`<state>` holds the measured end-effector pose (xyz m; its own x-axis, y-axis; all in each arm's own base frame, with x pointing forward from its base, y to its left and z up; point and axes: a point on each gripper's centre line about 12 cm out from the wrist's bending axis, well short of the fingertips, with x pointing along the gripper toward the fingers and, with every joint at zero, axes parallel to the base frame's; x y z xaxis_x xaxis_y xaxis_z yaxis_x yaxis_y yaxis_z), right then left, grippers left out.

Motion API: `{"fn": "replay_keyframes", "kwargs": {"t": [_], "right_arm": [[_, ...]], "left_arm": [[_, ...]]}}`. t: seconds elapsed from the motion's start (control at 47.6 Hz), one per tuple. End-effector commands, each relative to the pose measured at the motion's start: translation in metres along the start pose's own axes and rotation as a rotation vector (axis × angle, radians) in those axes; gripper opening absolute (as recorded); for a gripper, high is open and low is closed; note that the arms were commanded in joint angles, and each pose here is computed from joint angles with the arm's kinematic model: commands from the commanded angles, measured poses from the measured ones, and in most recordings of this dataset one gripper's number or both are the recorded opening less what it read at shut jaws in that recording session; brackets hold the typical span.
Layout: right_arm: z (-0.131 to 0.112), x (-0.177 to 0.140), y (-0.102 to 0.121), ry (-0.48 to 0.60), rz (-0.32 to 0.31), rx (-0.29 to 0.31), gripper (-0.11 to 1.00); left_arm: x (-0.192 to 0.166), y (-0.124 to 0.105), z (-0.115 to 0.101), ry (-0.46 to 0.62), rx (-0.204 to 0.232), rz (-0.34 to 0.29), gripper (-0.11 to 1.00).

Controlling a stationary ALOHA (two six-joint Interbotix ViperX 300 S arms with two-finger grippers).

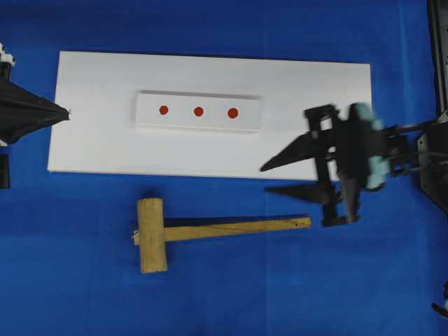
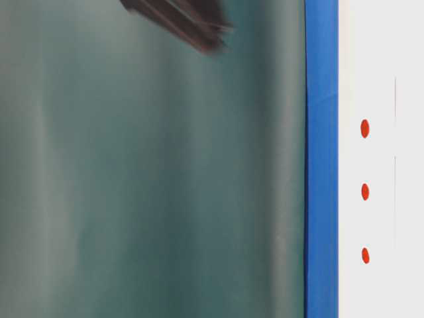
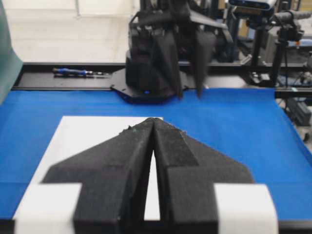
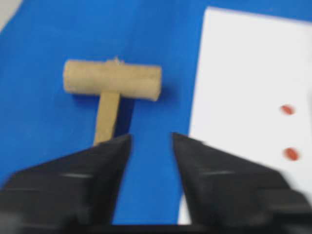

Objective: Hit the mark with a hammer.
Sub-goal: 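Reach the right gripper to the wooden mallet handle and grasp it, then lift the mallet with the right gripper and carry it over the board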

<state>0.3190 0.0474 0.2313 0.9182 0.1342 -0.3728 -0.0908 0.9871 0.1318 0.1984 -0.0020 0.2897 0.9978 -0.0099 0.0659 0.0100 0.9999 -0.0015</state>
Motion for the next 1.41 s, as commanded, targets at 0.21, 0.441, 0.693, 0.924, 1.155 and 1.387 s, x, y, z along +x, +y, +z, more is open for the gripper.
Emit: {"fn": "replay_keyframes", "kwargs": {"t": [0.21,0.441,0.693,0.924,1.155,1.387], "right_arm": [[-0.020,0.062,0.017,0.105,0.024,0.031,0.89],[-0.046,0.099,0.025,0.136,0.024,0.071,0.85],[-0.076,0.128,0.030,0.154,0.007,0.120,0.85],[-0.106,0.150,0.027,0.195,-0.024,0.145,0.85],[-0.113,0.153,0.028,0.212,-0.024,0.141,0.75],[-0.102,0.149,0.030,0.200,-0.011,0.113,0.14]], "left_arm": [[0.003,-0.001,0.004,-0.008,-0.006,-0.003,0.00],[0.002,-0.001,0.001,-0.002,-0.006,-0.003,0.00],[0.002,-0.001,0.001,0.000,-0.006,-0.003,0.00],[0.002,-0.001,0.001,0.000,-0.011,-0.002,0.00],[0.002,-0.001,0.002,-0.006,-0.012,-0.002,0.00],[0.001,0.000,0.003,-0.008,-0.012,-0.001,0.00]]}}
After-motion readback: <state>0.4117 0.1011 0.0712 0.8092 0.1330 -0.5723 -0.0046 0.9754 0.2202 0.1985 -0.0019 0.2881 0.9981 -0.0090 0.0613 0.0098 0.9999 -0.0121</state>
